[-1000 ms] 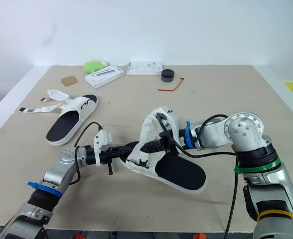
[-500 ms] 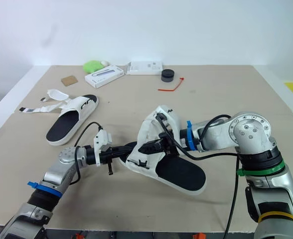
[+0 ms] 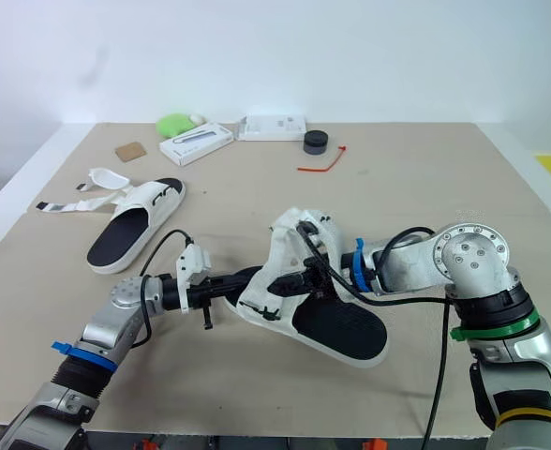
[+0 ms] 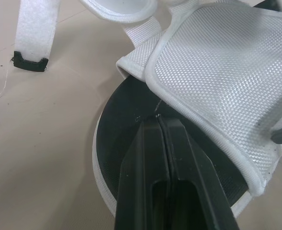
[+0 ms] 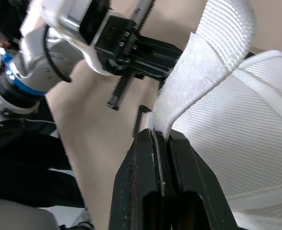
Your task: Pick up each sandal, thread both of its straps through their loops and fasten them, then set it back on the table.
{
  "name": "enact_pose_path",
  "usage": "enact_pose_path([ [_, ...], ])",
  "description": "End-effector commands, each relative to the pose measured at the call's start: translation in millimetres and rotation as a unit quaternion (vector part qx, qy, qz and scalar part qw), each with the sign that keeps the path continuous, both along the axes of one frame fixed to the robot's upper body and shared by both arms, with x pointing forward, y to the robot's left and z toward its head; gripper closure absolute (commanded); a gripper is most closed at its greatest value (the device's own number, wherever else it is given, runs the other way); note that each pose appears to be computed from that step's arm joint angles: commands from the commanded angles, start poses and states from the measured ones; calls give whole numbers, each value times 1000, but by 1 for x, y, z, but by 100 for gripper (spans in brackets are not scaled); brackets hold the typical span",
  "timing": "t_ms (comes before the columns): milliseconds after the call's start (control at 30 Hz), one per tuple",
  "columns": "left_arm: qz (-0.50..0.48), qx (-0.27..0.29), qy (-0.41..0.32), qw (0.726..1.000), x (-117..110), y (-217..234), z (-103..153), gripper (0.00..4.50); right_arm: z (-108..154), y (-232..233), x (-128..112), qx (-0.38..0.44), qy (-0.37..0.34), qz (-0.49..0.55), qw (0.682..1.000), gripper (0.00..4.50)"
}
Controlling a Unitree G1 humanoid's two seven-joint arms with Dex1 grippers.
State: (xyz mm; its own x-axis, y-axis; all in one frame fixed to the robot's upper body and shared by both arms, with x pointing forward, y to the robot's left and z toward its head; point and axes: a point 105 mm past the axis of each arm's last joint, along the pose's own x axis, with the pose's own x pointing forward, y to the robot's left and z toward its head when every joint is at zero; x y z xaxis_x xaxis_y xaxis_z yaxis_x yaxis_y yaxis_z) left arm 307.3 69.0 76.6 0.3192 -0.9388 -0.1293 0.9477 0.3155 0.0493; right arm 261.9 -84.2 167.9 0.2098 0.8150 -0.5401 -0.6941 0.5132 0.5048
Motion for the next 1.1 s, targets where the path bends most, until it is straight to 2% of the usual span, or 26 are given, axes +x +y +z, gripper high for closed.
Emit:
enact_pose_path([
  [33,32,88,153,984,-23,22,-81,450,6,5,-11,31,23,19,999,443],
  [133,33,89,153,984,-23,22,-82,450,14,10,-19,80,45,43,995,443],
  [300,31,90,152,984,-23,22,-82,450,-32,-1,-19,-28,78,9,997,443],
  [467,31,90,153,984,-23,22,-82,450,-49,-1,-35,-108,46,67,991,443],
  [533,31,91,153,984,-24,22,-82,450,-49,-2,-37,-111,45,81,989,443],
  [567,31,91,153,984,-24,22,-82,450,-47,-2,-38,-108,42,88,989,443],
  [600,31,90,154,984,-23,22,-82,450,-42,-2,-38,-97,42,94,990,413],
  [700,32,89,153,984,-23,21,-82,450,-18,-2,-35,-50,37,111,992,301],
  [733,32,88,153,984,-23,21,-82,450,-11,-4,-33,-39,39,110,992,281],
  [767,32,88,153,984,-23,21,-82,450,1,-7,-26,-9,43,99,994,226],
  [833,33,86,154,984,-22,20,-82,450,22,-14,-18,47,45,84,994,226],
  [967,30,86,154,984,-23,19,-82,450,52,-25,-39,99,28,132,986,226],
  [1100,29,84,154,984,-21,18,-81,450,34,-31,-80,67,68,187,978,226],
])
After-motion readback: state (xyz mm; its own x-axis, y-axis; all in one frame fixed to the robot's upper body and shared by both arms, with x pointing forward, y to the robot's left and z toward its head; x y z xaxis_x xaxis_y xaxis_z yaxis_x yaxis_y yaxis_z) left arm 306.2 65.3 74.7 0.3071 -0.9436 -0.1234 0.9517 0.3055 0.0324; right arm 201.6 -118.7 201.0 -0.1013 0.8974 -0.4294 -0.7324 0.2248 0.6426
